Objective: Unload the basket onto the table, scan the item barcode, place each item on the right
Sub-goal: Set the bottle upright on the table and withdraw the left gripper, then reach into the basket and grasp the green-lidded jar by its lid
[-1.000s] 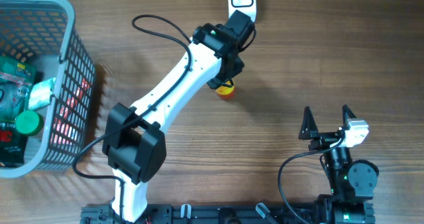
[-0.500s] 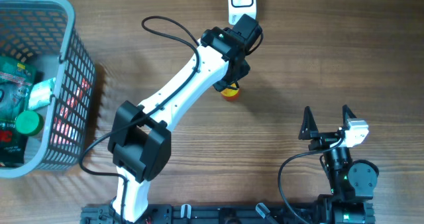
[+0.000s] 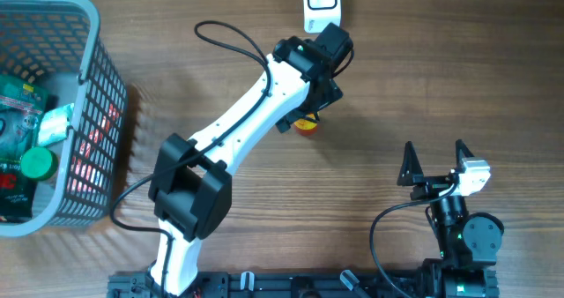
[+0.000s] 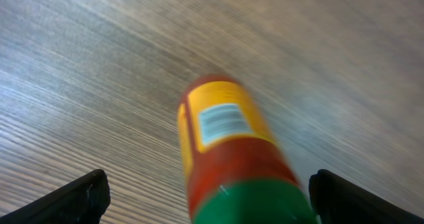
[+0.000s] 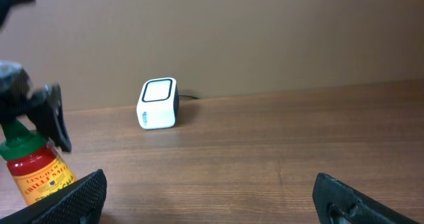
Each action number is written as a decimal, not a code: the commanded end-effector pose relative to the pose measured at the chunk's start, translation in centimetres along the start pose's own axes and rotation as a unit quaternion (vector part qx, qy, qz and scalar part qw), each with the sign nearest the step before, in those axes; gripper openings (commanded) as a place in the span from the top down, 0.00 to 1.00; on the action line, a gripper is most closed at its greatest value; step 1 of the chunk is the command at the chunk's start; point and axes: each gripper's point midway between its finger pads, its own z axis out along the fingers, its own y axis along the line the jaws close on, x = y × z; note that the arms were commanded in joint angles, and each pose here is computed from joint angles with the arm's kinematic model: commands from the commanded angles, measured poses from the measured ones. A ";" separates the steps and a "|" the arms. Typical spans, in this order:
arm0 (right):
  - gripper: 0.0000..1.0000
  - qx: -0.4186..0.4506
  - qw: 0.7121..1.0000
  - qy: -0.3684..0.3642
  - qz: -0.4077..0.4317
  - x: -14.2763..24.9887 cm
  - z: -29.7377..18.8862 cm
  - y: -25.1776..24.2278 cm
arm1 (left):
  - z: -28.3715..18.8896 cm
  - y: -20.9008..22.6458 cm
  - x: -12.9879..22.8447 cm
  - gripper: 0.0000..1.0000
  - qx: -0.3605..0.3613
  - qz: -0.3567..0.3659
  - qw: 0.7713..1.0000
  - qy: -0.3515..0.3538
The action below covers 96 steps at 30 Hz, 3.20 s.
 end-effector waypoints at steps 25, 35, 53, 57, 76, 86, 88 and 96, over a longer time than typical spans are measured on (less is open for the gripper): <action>0.00 -0.006 1.000 0.000 -0.009 0.0 0.0 0.2 | -30.7 22.2 -15.5 0.00 0.081 -0.243 0.911 -0.323; 0.00 -0.006 1.000 0.000 -0.009 0.0 0.0 0.2 | -30.3 37.1 -16.3 0.00 -0.064 -0.412 0.852 -0.318; 0.00 -0.006 1.000 0.000 -0.009 0.0 0.0 0.2 | -19.6 48.1 -15.2 0.00 -0.181 -0.540 0.797 -0.201; 0.00 -0.006 1.000 0.000 -0.009 0.0 0.0 0.2 | -16.7 49.5 -15.1 0.00 -0.192 -0.551 0.790 -0.188; 0.00 -0.006 1.000 0.000 -0.009 0.0 0.0 0.2 | -4.2 51.7 -17.1 0.00 -0.197 -0.537 0.817 -0.075; 0.00 -0.006 1.000 0.000 -0.009 0.0 0.0 0.2 | -2.5 52.0 -16.8 0.00 -0.207 -0.535 0.817 -0.052; 0.00 -0.006 1.000 0.000 -0.009 0.0 0.0 0.2 | -2.2 52.0 -16.9 0.00 -0.206 -0.535 0.817 -0.054; 0.00 -0.006 1.000 0.000 -0.009 0.0 0.0 0.2 | -0.4 52.4 -17.5 0.00 -0.197 -0.537 0.817 -0.076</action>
